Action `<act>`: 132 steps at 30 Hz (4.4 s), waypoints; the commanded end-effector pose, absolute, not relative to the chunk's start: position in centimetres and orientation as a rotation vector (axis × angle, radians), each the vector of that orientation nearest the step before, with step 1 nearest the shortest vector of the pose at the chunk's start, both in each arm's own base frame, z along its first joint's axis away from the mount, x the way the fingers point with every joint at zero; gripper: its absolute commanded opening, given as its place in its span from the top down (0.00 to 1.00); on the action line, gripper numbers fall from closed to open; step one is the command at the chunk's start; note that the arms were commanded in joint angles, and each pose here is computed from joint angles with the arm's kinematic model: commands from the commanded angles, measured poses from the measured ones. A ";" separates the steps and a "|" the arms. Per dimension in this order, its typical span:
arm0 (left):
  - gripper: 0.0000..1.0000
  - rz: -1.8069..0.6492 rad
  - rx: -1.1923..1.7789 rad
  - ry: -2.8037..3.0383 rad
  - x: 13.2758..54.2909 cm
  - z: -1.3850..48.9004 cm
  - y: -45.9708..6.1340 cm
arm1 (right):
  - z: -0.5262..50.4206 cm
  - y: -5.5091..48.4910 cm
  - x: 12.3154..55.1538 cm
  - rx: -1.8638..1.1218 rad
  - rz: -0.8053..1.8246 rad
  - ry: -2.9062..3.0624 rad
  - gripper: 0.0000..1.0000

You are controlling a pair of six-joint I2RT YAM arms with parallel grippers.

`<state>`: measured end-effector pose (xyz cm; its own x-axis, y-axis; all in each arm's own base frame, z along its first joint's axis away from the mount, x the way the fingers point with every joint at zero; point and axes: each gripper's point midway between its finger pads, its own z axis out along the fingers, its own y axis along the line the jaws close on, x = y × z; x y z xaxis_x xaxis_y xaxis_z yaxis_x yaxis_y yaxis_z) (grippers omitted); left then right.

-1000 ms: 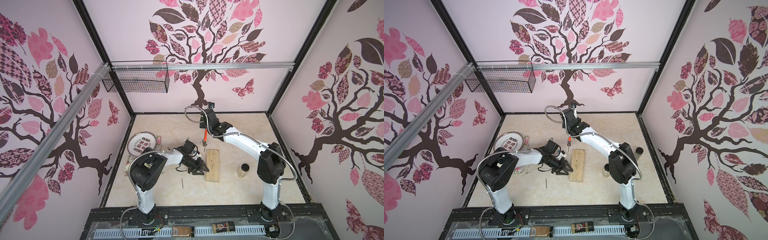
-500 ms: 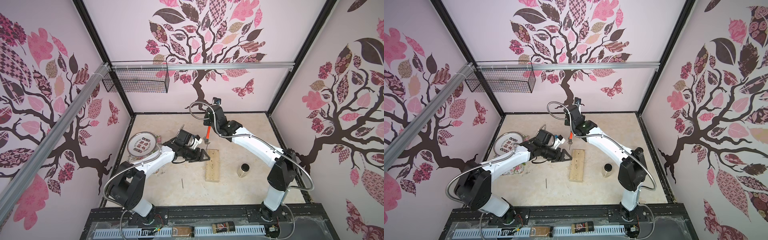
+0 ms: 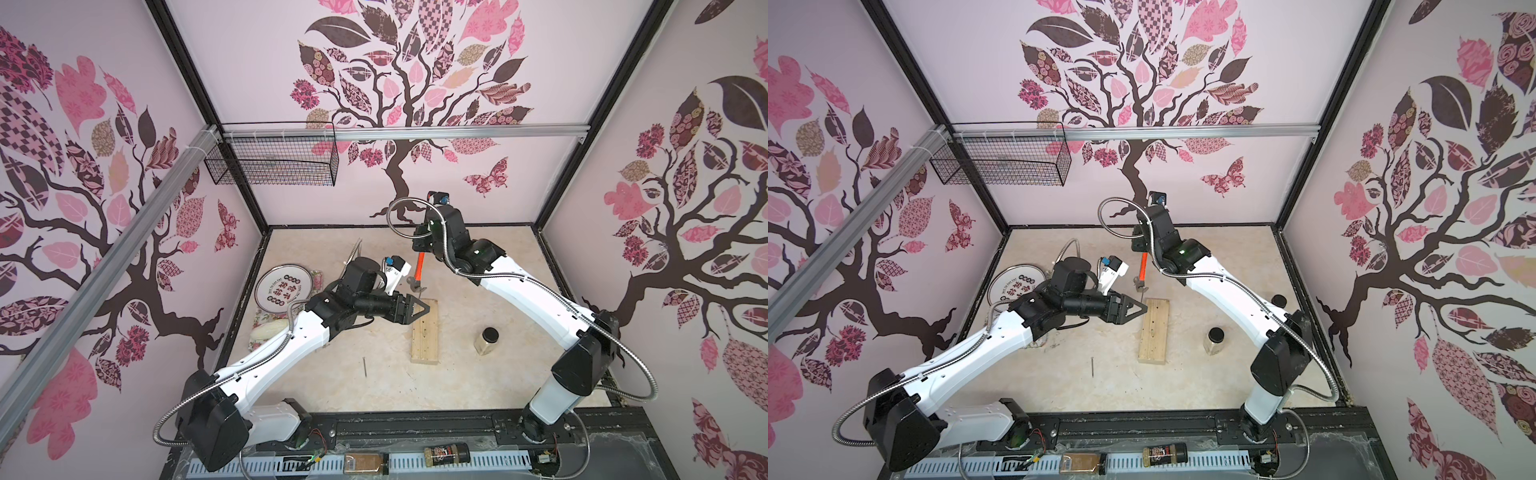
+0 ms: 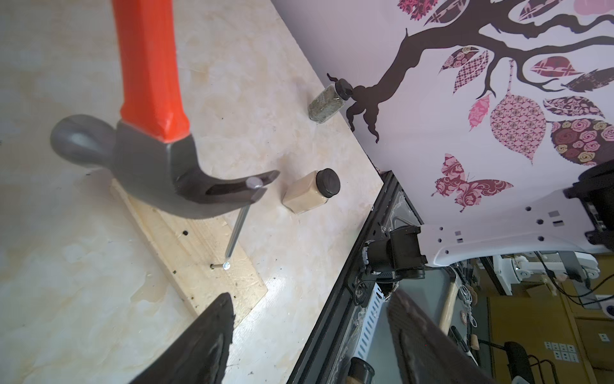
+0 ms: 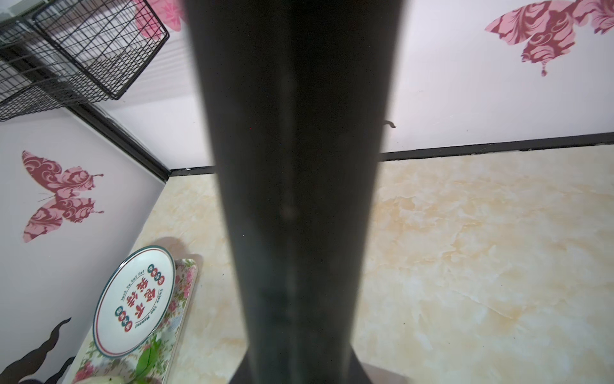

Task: Use a claw hammer to pull out a nail
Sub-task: Remove the nail from the mounting plate, then pick up the nail with the hammer, then place the nail at the center of the board.

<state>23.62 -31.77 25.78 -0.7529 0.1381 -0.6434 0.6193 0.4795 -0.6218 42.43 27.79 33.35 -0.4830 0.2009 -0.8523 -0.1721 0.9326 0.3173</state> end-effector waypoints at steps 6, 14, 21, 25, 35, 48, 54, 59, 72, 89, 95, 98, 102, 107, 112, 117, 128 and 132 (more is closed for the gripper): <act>0.29 -1.139 0.508 2.203 26.2 25.3 -31.7 | 39.8 26.5 39.6 0.045 0.596 1.890 0.93; 0.38 -1.194 0.526 2.201 25.9 25.2 -32.4 | 40.3 26.9 39.2 0.035 0.636 1.884 0.92; 0.47 -1.221 0.525 2.208 26.1 24.7 -33.0 | 40.8 27.1 39.2 0.036 0.653 1.874 0.92; 0.53 -1.255 0.532 2.199 26.1 24.7 -33.6 | 40.7 27.1 39.3 0.043 0.655 1.872 0.93; 0.64 -1.331 0.558 2.151 25.8 25.7 -34.6 | 40.5 27.3 39.8 0.061 0.657 1.870 0.93; 0.86 -1.340 0.565 2.138 25.4 25.8 -34.5 | 40.3 27.2 40.2 0.071 0.635 1.867 0.93; 0.94 -1.329 0.554 2.128 25.5 26.3 -34.2 | 40.4 27.1 40.3 0.077 0.629 1.862 0.93; 0.97 -1.421 0.550 2.042 25.1 28.9 -34.6 | 40.2 26.9 40.5 0.095 0.620 1.849 0.94; 0.98 -1.431 0.623 1.995 23.7 31.9 -35.2 | 39.6 26.1 41.1 0.142 0.583 1.811 0.95; 0.98 -1.031 0.418 2.432 21.7 25.3 -28.0 | 39.7 22.5 39.1 0.169 0.490 1.751 0.95; 0.97 -0.824 0.341 2.569 20.4 22.7 -24.0 | 39.6 21.2 38.2 0.185 0.458 1.735 0.95; 0.97 -0.784 0.298 2.610 19.7 21.4 -22.9 | 39.7 20.8 37.8 0.191 0.464 1.722 0.95; 0.97 -0.691 0.219 2.673 19.3 19.1 -21.2 | 39.9 20.5 37.6 0.188 0.458 1.712 0.95; 0.97 -0.613 0.103 2.743 19.0 15.3 -20.0 | 39.4 20.3 37.8 0.189 0.427 1.718 0.95; 0.99 -0.612 -0.017 2.797 18.6 10.9 -20.0 | 39.1 20.5 38.0 0.178 0.416 1.725 0.95; 0.98 -0.639 -0.045 2.805 18.6 8.7 -20.4 | 38.9 20.6 38.3 0.175 0.408 1.731 0.95; 0.99 -0.434 0.032 2.873 18.7 5.0 -20.9 | 38.5 20.9 38.4 0.176 0.414 1.747 0.95; 0.99 -0.394 0.017 2.894 18.8 3.9 -20.8 | 38.5 20.6 38.3 0.190 0.410 1.749 0.95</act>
